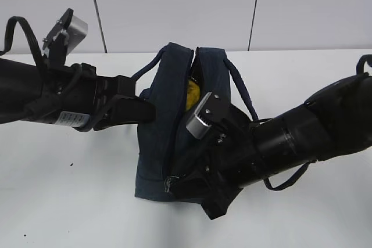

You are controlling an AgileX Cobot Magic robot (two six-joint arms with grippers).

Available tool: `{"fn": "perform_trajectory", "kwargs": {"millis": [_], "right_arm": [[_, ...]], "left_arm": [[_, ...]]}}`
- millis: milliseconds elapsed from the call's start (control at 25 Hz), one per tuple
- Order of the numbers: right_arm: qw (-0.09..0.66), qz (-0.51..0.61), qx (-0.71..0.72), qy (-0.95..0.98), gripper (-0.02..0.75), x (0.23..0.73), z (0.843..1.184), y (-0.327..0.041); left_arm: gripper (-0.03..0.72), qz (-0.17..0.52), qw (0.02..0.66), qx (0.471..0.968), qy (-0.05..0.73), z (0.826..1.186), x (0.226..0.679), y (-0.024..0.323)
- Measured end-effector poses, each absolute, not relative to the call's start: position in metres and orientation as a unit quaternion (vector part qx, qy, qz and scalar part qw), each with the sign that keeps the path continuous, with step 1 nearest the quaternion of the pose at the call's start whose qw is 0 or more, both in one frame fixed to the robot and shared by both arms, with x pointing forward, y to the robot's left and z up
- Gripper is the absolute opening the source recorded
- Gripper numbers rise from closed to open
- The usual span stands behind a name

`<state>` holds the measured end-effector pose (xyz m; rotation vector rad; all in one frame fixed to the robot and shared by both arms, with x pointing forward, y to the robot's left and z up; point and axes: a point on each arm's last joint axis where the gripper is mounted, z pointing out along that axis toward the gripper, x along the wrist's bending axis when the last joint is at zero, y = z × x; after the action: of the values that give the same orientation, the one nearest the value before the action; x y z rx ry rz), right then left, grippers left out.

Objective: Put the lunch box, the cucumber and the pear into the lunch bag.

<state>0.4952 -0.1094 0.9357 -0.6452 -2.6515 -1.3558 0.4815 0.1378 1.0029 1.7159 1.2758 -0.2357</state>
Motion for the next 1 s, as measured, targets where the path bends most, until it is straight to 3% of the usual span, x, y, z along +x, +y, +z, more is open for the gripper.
{"fn": "perform_trajectory", "kwargs": {"millis": [280,600,1000], "right_arm": [[0.03,-0.449,-0.203,-0.87,0.006,0.487,0.965,-0.114],[-0.008,-0.468,-0.198,-0.861,0.006,0.481,0.993,-0.119],[-0.038,-0.486,-0.196,-0.851,0.006,0.481,1.012,-0.121]], "left_arm": [[0.021,-0.096,0.476,0.701,0.522,1.003,0.482,0.138],[0.316,-0.088,0.465,0.72,0.508,1.001,0.48,0.139],[0.348,-0.089,0.445,0.755,0.474,0.998,0.475,0.139]]}}
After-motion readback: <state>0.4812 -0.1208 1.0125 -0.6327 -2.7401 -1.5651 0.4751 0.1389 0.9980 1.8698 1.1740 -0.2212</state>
